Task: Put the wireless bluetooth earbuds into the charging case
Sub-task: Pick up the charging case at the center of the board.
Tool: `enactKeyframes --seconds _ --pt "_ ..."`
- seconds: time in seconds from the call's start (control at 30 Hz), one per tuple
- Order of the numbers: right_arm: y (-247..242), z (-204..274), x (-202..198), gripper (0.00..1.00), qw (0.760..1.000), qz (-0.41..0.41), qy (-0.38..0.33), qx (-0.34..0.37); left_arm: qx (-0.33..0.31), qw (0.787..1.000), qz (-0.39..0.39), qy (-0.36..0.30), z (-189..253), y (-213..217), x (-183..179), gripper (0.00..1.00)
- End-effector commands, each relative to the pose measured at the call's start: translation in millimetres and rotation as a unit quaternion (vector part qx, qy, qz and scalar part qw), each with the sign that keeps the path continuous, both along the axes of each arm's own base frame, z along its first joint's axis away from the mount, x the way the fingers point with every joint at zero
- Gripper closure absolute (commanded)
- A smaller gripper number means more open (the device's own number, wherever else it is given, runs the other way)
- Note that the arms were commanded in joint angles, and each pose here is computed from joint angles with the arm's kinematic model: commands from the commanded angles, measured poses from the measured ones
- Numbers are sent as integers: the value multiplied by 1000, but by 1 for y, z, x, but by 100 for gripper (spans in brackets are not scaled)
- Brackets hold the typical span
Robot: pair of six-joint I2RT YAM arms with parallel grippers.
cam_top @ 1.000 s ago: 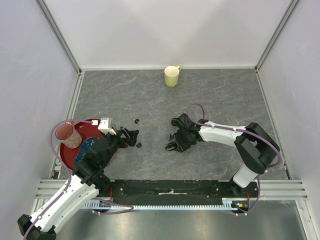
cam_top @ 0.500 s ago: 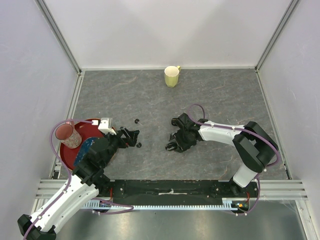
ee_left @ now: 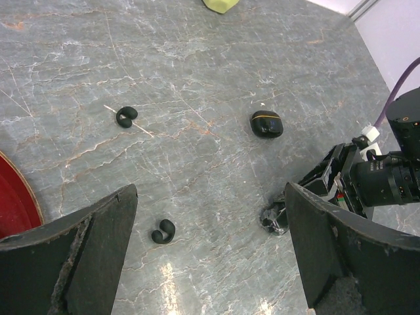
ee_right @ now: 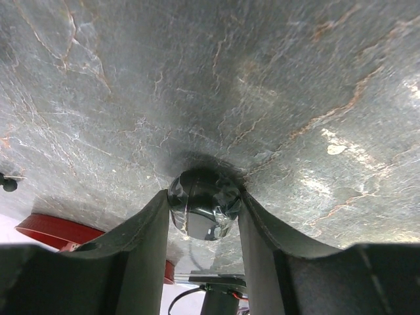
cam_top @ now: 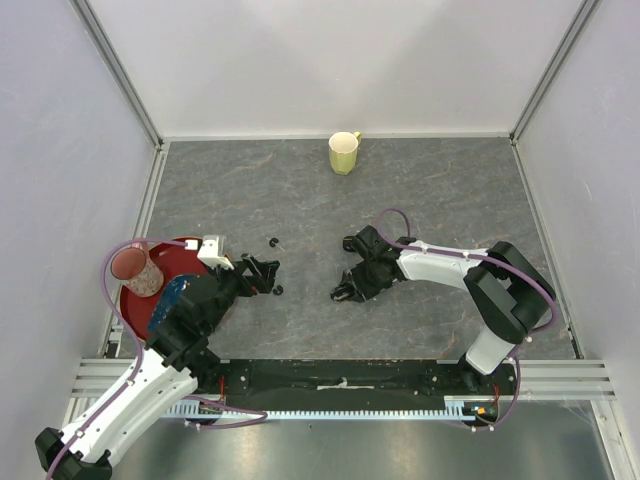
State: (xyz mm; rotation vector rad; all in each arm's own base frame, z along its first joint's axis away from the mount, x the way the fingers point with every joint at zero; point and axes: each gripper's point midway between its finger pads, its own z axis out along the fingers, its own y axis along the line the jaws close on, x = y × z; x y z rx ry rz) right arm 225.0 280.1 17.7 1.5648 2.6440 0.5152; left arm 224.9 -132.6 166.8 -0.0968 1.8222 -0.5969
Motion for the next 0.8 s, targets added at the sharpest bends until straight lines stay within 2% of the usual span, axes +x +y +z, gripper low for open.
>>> enactKeyframes --seconds 0.0,0.03,0.1,0.23,0.47,0.77 --pt "-8 -10 -1 74 1000 7 3 -25 -18 1000 4 -4 4 -1 1 1" --pt "-7 -9 0 83 1000 11 -2 -21 -24 1000 6 -8 6 -1 2 1" --pt "-6 -5 1 85 1000 16 -13 -13 -33 999 8 -12 8 -1 2 1" --pt "6 14 15 100 996 30 -79 33 -46 999 3 -20 11 -3 1 1" --pt "-1 44 30 100 986 20 -162 43 -54 998 -21 -35 19 -13 1 1" --pt "-13 109 50 100 953 -24 -289 86 -70 991 -88 -69 41 -35 -6 1"
